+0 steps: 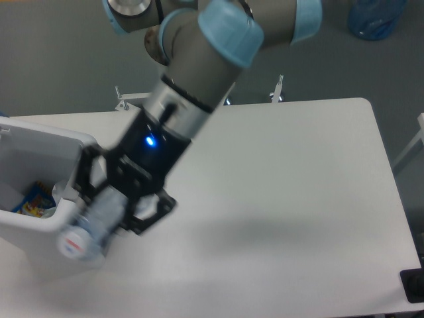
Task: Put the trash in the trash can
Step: 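Lower the bottle into the bin and open the gripper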
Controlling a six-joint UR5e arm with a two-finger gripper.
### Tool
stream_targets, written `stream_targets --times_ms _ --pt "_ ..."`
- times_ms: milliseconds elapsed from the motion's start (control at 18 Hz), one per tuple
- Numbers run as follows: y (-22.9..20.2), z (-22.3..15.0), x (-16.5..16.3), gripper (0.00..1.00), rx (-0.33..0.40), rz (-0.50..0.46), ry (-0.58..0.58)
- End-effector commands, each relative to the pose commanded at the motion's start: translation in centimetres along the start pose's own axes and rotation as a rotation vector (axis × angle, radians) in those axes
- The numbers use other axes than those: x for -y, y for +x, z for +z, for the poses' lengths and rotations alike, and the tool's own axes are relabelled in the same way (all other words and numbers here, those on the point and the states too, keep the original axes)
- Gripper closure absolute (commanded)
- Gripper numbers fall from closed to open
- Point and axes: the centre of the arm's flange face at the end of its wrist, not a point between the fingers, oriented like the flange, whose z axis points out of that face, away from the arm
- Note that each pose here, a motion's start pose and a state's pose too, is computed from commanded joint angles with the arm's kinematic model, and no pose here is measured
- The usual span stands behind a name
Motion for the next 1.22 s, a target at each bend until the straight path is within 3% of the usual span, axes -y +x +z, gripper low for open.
stream_targets --times_ms 278,500,611,667,778,1056,1222 --pt "4.7 3.2 0.4 0.61 -0.112 0.001 0.005" --pt "6.7 6.8 -1.5 0.47 -0.168 -0.016 -0.037" --pt "7.3 7.7 -2.8 0.25 -0.174 0.000 -0.042" --pt "7.4 8.1 -3.5 0.22 -0.176 0.015 -0.041" --pt "7.8 8.7 -4.5 0.00 -0.183 0.038 -0.042" --pt "7.5 8.7 -5.2 0.00 -0.178 0.030 -0.049" --pt "4.7 7.3 -5.9 0.00 -0.091 0.011 -0.067"
